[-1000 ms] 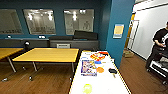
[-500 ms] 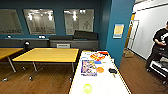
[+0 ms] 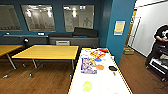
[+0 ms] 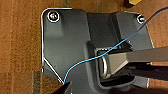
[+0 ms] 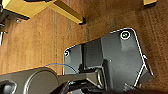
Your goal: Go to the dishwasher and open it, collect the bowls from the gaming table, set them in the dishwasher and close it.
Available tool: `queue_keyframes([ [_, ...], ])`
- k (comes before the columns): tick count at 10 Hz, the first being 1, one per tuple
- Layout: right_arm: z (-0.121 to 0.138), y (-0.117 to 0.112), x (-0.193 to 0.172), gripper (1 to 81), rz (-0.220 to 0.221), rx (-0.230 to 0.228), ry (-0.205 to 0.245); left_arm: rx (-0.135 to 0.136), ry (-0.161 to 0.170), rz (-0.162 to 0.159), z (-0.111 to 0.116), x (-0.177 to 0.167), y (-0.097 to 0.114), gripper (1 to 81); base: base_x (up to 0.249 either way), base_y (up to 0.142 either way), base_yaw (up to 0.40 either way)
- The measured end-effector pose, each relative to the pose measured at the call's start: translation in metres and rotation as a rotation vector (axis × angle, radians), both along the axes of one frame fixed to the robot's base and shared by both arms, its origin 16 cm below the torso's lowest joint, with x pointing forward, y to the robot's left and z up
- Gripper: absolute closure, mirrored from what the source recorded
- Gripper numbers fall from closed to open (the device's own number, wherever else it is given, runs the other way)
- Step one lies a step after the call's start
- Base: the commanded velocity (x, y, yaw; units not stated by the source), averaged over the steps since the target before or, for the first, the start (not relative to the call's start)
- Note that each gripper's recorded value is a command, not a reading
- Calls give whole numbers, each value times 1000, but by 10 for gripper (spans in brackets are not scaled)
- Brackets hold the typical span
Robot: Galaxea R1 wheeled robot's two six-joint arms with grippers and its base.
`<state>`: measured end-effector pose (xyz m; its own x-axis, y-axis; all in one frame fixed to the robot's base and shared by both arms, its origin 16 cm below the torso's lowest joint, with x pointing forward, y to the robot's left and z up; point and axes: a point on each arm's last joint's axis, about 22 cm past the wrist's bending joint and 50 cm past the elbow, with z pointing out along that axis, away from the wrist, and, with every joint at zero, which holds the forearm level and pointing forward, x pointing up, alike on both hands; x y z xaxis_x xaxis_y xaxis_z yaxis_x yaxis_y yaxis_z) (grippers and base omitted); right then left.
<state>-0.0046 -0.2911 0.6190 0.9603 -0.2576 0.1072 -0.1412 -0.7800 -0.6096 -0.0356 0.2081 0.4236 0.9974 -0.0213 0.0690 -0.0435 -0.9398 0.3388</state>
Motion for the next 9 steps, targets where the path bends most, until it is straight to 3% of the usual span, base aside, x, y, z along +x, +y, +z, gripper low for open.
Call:
queue_keyframes([
  [2, 39, -24, 9, 10, -42, 5, 21, -1, 60, 0, 0, -23, 0, 10, 0, 0, 0],
  [5, 77, -75, 46, 10, -103, -51, 54, -2, 131, 5, 0, -48, -1, 10, 0, 0, 0],
  [7, 87, -106, 92, 10, -172, -94, 65, 4, 196, 14, 2, -72, 3, 10, 0, 0, 0],
  [9, 91, -137, 137, 10, -260, -140, 67, 5, 231, 22, 3, -82, 3, 10, 0, 0, 0],
])
